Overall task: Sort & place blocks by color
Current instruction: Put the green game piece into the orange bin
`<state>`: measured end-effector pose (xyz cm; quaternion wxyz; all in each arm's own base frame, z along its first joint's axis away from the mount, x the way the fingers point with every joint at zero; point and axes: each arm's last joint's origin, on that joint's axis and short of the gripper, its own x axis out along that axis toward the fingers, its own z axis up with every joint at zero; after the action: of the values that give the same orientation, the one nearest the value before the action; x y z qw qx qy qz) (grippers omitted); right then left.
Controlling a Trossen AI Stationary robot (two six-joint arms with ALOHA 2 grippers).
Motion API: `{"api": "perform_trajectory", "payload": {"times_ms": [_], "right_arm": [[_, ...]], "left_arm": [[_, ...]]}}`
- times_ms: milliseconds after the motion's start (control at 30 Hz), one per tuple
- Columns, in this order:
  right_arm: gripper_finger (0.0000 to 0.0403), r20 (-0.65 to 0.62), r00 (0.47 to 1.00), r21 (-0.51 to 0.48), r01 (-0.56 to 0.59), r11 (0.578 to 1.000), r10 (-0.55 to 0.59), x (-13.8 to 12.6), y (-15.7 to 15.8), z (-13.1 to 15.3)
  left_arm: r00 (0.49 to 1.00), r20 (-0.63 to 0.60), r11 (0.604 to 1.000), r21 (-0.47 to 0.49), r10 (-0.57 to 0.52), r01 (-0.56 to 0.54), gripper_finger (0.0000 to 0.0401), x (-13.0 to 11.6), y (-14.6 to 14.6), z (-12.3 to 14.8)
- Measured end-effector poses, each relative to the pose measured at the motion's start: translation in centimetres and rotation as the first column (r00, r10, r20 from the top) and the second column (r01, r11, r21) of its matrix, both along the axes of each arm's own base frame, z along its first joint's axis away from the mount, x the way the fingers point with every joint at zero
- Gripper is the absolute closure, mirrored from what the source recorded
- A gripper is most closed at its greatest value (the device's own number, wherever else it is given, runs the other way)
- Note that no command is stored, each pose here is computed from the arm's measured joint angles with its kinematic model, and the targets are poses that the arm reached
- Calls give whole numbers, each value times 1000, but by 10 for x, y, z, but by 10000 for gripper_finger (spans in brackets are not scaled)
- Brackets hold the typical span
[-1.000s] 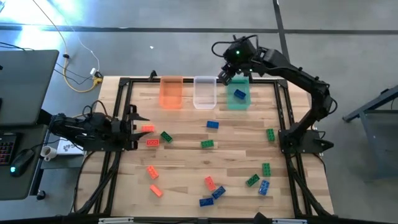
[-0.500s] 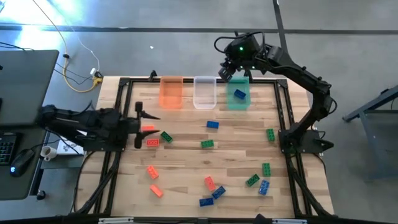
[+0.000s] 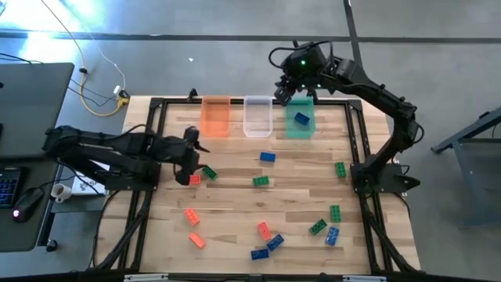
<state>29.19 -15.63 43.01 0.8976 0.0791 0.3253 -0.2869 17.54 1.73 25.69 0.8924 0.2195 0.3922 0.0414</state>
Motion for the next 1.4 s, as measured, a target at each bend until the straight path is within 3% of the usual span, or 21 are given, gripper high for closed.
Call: {"api": "perform_trajectory", "payload": {"times_ms": [267, 433, 667, 1100, 1400], "right_arm": [[267, -5, 1000, -6, -24, 1000, 24, 2, 4, 0], [267, -10, 999, -12, -34, 999, 34, 3, 5, 0], [267, -10, 999, -13, -35, 999, 35, 3, 5, 0], [267, -11, 999, -13, -35, 999, 35, 3, 5, 0], [267, -11, 999, -13, -35, 999, 35, 3, 5, 0]], "left_arm": [[972, -233, 999, -42, -36, 27, 176, 14, 6, -23], [943, -321, 993, -108, -83, 51, 176, 25, 5, -40], [893, -436, 991, -117, -113, 68, 176, 37, 6, -63], [851, -504, 988, -107, -148, 108, 176, 52, 8, -86], [826, -542, 987, -115, -156, 110, 176, 69, 10, -87]]}}
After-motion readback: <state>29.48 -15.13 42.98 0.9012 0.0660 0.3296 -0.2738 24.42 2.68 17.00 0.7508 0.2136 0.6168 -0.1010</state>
